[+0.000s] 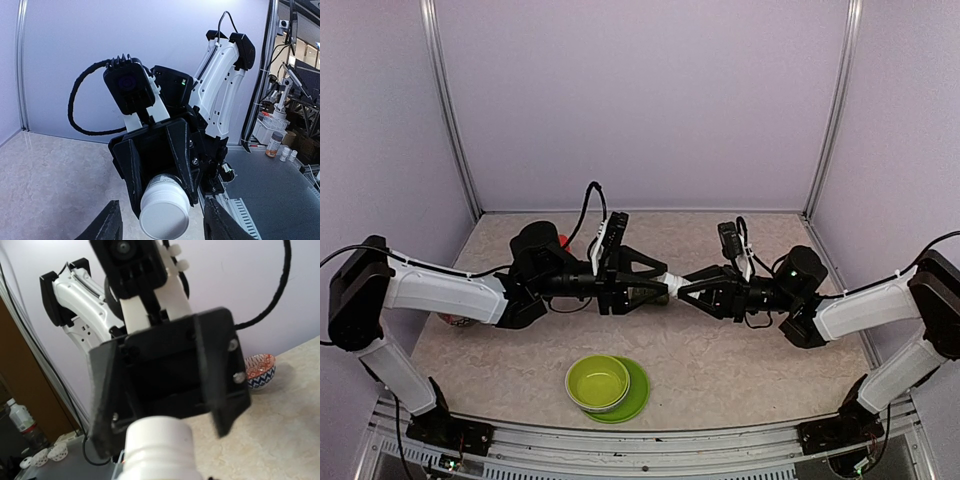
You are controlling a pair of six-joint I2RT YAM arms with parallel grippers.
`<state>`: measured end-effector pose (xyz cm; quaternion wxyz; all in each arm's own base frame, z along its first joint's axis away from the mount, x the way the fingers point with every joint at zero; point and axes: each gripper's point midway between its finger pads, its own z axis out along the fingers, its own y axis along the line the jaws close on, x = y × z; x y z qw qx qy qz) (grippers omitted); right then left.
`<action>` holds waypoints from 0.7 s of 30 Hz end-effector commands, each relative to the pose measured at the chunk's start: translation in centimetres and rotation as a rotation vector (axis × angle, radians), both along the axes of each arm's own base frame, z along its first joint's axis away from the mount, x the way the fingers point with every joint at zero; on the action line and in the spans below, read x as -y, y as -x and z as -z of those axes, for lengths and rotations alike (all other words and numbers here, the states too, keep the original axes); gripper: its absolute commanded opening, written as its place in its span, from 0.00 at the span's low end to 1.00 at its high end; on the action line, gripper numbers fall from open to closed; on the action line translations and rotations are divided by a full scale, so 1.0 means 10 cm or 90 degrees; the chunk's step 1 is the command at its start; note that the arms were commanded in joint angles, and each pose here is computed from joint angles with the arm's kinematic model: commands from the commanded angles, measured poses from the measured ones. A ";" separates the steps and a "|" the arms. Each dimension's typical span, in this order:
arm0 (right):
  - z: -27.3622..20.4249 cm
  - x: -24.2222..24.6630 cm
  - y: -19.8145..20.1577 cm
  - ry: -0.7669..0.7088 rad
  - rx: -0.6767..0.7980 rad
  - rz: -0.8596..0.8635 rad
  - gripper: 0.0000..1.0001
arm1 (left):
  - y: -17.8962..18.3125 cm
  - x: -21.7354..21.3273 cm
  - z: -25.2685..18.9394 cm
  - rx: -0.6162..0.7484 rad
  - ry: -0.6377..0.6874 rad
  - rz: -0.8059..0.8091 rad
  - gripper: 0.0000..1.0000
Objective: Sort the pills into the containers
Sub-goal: Unscrew the lid of the pill bottle from the pill bottle.
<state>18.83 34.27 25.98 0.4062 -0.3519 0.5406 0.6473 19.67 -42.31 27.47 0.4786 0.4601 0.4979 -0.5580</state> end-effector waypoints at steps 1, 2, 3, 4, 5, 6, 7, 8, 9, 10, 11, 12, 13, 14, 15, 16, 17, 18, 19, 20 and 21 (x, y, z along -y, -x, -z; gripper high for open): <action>-0.09 0.00 -0.01 -0.017 0.020 -0.004 0.23 | 0.03 0.05 -0.01 0.011 0.000 0.015 0.47; -0.09 0.00 -0.01 -0.017 0.021 -0.003 0.23 | 0.04 0.06 -0.01 0.010 0.000 0.016 0.45; -0.09 0.00 -0.01 -0.017 0.019 -0.003 0.23 | 0.04 0.07 0.00 0.010 -0.001 0.017 0.43; -0.09 0.00 -0.01 -0.018 0.019 -0.002 0.23 | 0.04 0.07 0.00 0.010 -0.001 0.018 0.42; -0.09 0.00 -0.01 -0.018 0.019 -0.002 0.23 | 0.04 0.08 0.00 0.010 -0.001 0.020 0.40; -0.09 0.00 -0.01 -0.018 0.019 -0.002 0.23 | 0.04 0.08 0.00 0.010 -0.001 0.019 0.37; -0.09 0.00 -0.01 -0.018 0.019 -0.002 0.23 | 0.04 0.08 0.01 0.009 -0.002 0.019 0.34; -0.09 0.00 -0.01 -0.018 0.020 -0.002 0.23 | 0.04 0.08 0.01 0.008 -0.001 0.018 0.32; -0.09 0.01 -0.01 -0.018 0.020 -0.002 0.23 | 0.04 0.08 0.01 0.008 -0.001 0.018 0.30; -0.08 0.01 -0.01 -0.017 0.019 -0.001 0.23 | 0.04 0.08 0.00 0.008 0.000 0.018 0.25; -0.07 0.01 -0.01 -0.016 0.019 0.000 0.23 | 0.04 0.08 0.00 0.009 0.001 0.017 0.20; -0.07 0.01 -0.02 -0.016 0.019 0.001 0.23 | 0.03 0.08 0.00 0.008 0.002 0.015 0.16; -0.06 0.01 -0.02 -0.015 0.019 0.002 0.23 | 0.03 0.07 0.00 0.007 0.003 0.012 0.14; -0.06 0.01 -0.02 -0.014 0.019 0.003 0.23 | 0.02 0.07 -0.01 0.005 0.004 0.010 0.13; -0.05 0.01 -0.02 -0.014 0.020 0.004 0.23 | 0.01 0.07 -0.01 0.001 0.006 0.007 0.13; -0.05 0.01 -0.02 -0.013 0.020 0.005 0.23 | 0.01 0.08 -0.02 -0.005 0.006 0.005 0.13; -0.04 0.01 -0.03 -0.014 0.022 0.006 0.23 | -0.01 0.08 -0.02 -0.012 0.007 -0.001 0.13; -0.04 0.02 -0.03 -0.014 0.023 0.008 0.23 | -0.02 0.08 -0.02 -0.020 0.005 -0.006 0.13; -0.05 0.03 -0.03 -0.016 0.026 0.012 0.23 | -0.04 0.08 0.00 -0.029 0.002 -0.012 0.13; -0.06 0.03 -0.04 -0.016 0.027 0.015 0.23 | -0.05 0.08 0.00 -0.035 0.001 -0.021 0.13; -0.06 0.04 -0.04 -0.017 0.030 0.018 0.22 | -0.07 0.07 0.00 -0.043 0.001 -0.031 0.13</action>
